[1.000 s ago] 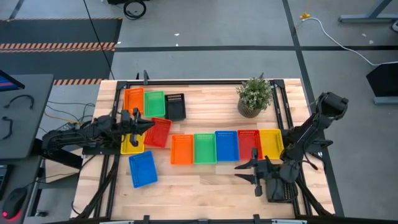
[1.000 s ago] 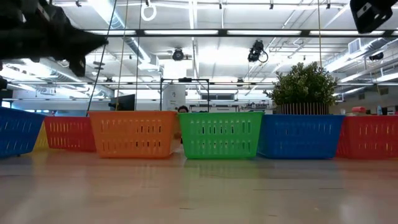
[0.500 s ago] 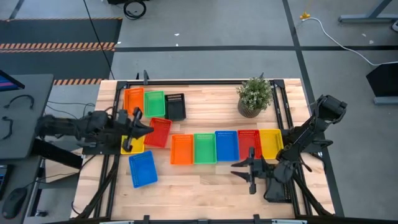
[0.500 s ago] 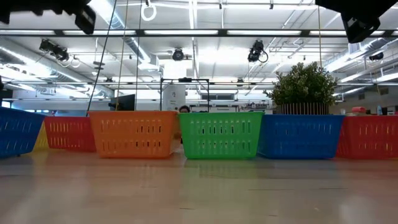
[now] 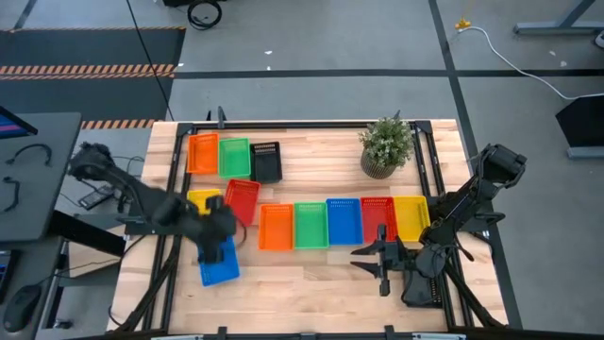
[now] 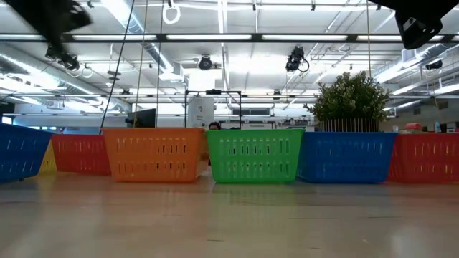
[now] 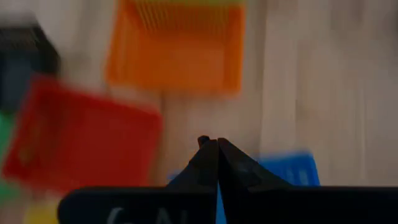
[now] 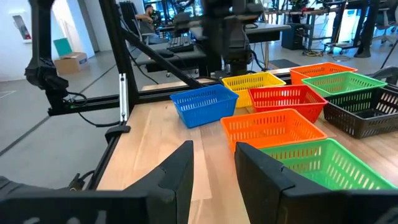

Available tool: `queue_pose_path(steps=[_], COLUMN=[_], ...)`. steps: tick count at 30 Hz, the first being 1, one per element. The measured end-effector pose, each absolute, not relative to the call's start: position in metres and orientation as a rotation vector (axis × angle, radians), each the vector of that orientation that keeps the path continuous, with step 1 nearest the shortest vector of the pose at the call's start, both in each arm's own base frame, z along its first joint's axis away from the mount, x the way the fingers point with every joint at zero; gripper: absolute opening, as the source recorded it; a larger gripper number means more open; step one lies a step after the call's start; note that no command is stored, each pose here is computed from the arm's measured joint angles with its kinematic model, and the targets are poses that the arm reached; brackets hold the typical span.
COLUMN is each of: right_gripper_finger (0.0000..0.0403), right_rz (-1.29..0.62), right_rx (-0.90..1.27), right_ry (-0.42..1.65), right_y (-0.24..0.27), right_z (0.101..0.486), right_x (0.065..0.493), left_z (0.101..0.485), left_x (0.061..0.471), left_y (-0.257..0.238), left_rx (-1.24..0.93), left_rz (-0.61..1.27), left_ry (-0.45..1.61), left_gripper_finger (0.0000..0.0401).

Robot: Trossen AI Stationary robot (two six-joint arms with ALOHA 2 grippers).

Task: Stack baskets by color
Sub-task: Stack the left blue bin on top of the right blue bin

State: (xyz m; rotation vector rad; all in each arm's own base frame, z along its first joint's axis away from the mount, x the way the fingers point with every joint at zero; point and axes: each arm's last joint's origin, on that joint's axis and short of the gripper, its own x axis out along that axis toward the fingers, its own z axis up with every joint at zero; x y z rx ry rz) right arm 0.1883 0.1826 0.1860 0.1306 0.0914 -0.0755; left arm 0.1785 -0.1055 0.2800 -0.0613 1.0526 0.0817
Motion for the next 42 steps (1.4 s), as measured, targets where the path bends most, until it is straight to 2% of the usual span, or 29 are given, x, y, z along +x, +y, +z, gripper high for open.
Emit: queue_pose_path(steps=[4, 7, 14, 21, 25, 31, 35, 38, 42], right_gripper_finger=[0.0122, 0.0122, 0.0122, 0.0122, 0.0122, 0.0122, 0.0122, 0.0122, 0.0122], right_rz=[-0.076, -0.075, -0.074, -0.085, -0.096, -0.104, -0.103, -0.103, -0.104], right_rx=[0.123, 0.110, 0.082, 0.075, 0.075, 0.076, 0.076, 0.076, 0.082], right_ry=[0.092, 0.093, 0.094, 0.094, 0.094, 0.093, 0.093, 0.093, 0.093], right_y=[0.183, 0.183, 0.182, 0.180, 0.178, 0.177, 0.177, 0.177, 0.177], right_z=[0.186, 0.186, 0.186, 0.186, 0.186, 0.186, 0.186, 0.186, 0.186], right_x=[0.188, 0.188, 0.188, 0.190, 0.192, 0.194, 0.194, 0.194, 0.194], left_z=[0.273, 0.265, 0.225, 0.198, 0.197, 0.199, 0.214, 0.226, 0.226], left_x=[0.174, 0.166, 0.138, 0.131, 0.134, 0.134, 0.134, 0.136, 0.133], left_y=[-0.141, -0.169, -0.226, -0.257, -0.256, -0.258, -0.264, -0.270, -0.270], left_rx=[-0.105, -0.132, -0.192, -0.119, -0.118, -0.138, -0.176, -0.137, 0.057], left_rz=[0.143, 0.182, 0.246, 0.153, 0.165, 0.144, 0.112, 0.090, 0.046], left_ry=[1.295, 1.396, 1.410, 1.342, 1.342, 1.394, 1.437, 1.331, 1.152], left_gripper_finger=[0.0006, 0.0007, 0.0008, 0.0013, 0.0046, 0.0136, 0.0189, 0.0203, 0.0197])
